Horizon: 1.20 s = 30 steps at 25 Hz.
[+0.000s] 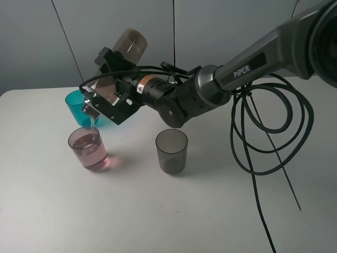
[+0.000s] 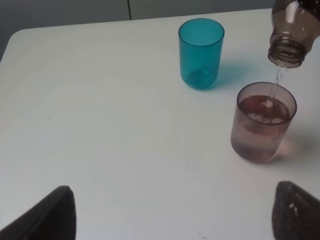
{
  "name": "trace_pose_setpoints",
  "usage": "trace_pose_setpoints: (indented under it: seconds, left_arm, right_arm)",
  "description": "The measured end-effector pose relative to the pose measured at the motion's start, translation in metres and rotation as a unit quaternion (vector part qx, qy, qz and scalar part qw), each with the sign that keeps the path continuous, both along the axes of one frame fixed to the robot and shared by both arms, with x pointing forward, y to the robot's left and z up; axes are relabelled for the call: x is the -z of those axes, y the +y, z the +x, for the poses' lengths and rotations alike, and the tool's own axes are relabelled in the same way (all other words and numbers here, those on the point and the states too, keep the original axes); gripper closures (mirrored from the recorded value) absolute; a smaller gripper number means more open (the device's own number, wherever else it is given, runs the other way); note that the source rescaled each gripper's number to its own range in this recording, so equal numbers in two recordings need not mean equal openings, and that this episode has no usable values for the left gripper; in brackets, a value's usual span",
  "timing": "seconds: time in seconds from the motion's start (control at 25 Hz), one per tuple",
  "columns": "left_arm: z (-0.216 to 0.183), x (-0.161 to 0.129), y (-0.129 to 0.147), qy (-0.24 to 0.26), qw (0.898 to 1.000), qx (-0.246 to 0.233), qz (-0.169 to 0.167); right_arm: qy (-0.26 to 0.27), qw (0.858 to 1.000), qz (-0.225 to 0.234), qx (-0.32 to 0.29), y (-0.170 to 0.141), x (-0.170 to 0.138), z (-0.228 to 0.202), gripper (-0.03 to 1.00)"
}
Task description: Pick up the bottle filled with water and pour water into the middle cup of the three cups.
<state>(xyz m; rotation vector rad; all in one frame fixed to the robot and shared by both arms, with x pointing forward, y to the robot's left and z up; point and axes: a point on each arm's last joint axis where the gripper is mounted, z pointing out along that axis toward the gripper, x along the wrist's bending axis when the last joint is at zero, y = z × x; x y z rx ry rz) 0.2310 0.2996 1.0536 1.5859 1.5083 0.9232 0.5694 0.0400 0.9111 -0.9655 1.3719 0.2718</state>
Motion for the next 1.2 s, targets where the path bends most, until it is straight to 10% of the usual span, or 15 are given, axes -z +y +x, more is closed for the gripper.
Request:
trace_pose_setpoints:
  seconds: [0.92,1.2]
  left_arm:
    - [0.0,0.0,0.0,0.0,1.0,0.0,0.0]
    - [0.0,0.0,0.0,0.0,1.0,0.0,0.0]
  right_arm:
    - [0.016,1.0,0.005,-0.003,0.011,0.001,-0.012,0.96]
    - [0.15,0.985,0.078,0.039,0.007,-0.007,-0.011,0.96]
